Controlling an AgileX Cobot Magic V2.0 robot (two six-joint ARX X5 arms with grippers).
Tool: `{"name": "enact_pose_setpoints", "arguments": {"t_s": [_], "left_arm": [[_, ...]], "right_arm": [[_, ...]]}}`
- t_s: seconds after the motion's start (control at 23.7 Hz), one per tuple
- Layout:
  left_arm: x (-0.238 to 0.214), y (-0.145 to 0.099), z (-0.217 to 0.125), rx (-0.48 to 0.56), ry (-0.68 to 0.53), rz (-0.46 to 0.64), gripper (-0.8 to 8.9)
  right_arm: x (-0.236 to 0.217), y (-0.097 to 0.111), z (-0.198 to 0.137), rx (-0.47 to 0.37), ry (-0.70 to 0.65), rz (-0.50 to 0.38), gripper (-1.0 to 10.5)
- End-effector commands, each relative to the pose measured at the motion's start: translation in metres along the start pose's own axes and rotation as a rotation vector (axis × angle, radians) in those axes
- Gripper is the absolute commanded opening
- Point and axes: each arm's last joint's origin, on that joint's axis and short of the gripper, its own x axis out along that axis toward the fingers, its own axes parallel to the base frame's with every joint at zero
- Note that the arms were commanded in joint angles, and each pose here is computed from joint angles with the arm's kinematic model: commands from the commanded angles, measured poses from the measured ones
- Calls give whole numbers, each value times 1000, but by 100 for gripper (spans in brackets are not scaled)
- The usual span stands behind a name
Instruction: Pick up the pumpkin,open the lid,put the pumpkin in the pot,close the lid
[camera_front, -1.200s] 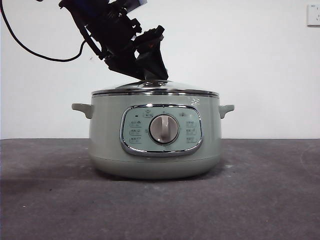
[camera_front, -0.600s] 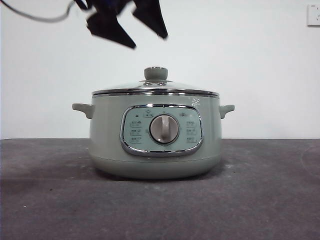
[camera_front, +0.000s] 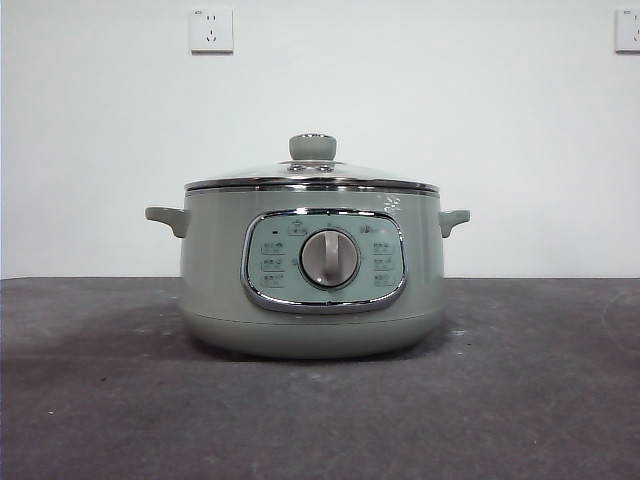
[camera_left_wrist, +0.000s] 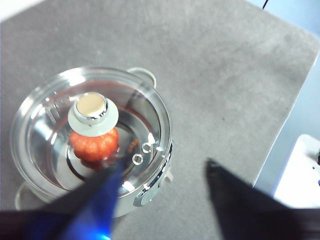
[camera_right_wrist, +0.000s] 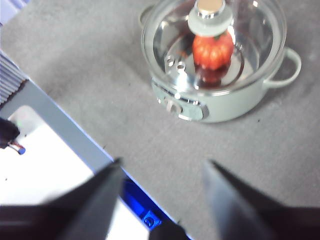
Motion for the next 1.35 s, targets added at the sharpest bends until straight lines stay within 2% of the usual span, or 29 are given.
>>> {"name": "enact_pose_setpoints", "arguments": {"t_s": [0.04, 0.51, 0.93, 1.05, 1.35], "left_arm": [[-3, -1, 0, 5, -7, 1, -4], [-3, -2, -4, -12, 40, -4, -4], [-3, -1, -2, -15, 13, 4, -4], [-8, 3, 2, -35, -43, 32, -4], [-65, 20, -2, -27, -282, 264, -4]], "right_arm": [[-1, 0, 0, 32, -4, 1, 1], [-3, 1, -1, 31, -8, 1, 1], [-3, 1, -1, 31, -8, 1, 1], [-3, 1, -1, 31, -7, 0, 1], [-3, 1, -2, 32, -6, 0, 0]]}}
